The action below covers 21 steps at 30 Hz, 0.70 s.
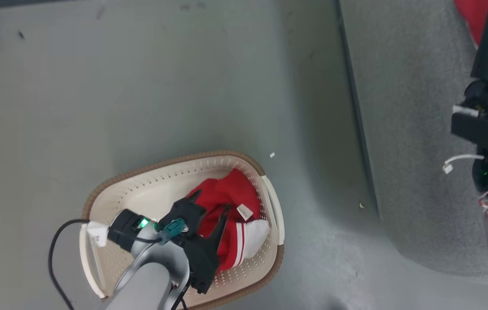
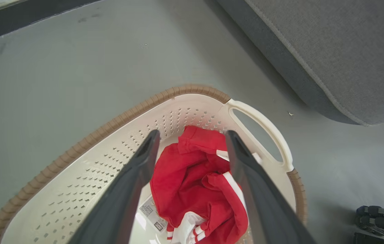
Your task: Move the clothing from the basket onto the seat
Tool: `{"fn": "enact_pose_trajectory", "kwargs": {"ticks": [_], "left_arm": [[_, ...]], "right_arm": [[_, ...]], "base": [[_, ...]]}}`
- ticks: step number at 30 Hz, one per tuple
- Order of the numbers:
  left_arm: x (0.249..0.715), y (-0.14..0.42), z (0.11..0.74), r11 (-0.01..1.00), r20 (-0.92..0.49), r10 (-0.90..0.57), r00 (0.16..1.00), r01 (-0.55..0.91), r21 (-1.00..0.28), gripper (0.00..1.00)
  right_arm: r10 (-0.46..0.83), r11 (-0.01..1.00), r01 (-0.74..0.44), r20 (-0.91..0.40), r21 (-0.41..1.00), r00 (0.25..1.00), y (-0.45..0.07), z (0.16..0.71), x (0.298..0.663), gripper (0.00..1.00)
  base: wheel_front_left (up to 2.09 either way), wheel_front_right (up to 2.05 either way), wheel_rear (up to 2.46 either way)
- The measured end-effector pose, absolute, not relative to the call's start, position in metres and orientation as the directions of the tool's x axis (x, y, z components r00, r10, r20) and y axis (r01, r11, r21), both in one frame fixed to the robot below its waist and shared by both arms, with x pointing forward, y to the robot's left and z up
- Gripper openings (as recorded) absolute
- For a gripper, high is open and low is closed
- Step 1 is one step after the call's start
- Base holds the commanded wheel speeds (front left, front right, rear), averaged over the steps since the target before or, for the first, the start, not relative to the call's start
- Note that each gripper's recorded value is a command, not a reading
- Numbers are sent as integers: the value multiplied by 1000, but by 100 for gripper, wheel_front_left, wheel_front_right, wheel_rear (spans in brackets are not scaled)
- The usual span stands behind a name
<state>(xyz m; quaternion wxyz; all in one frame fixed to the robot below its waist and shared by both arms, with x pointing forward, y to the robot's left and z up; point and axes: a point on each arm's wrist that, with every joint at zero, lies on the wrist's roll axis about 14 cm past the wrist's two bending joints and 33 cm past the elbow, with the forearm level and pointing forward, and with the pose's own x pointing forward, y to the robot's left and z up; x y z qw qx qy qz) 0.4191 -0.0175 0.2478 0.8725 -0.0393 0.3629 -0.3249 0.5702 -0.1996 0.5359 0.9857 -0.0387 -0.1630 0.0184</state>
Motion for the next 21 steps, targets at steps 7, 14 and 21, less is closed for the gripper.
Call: {"fn": "enact_pose_trajectory", "kwargs": {"ticks": [7, 14, 21], "left_arm": [[395, -31, 207, 737, -659, -635, 404, 575, -357, 100], [369, -38, 175, 698, -699, -652, 295, 594, -401, 100], [350, -47, 160, 660, -711, -668, 217, 616, -431, 100]], "right_arm": [[62, 995, -36, 293, -92, 954, -198, 507, 596, 100], [62, 995, -42, 222, -94, 973, -199, 467, 608, 100], [57, 995, -39, 197, -96, 979, -202, 454, 609, 100]], "base": [[0, 0, 0], [0, 0, 0], [0, 0, 0]]}}
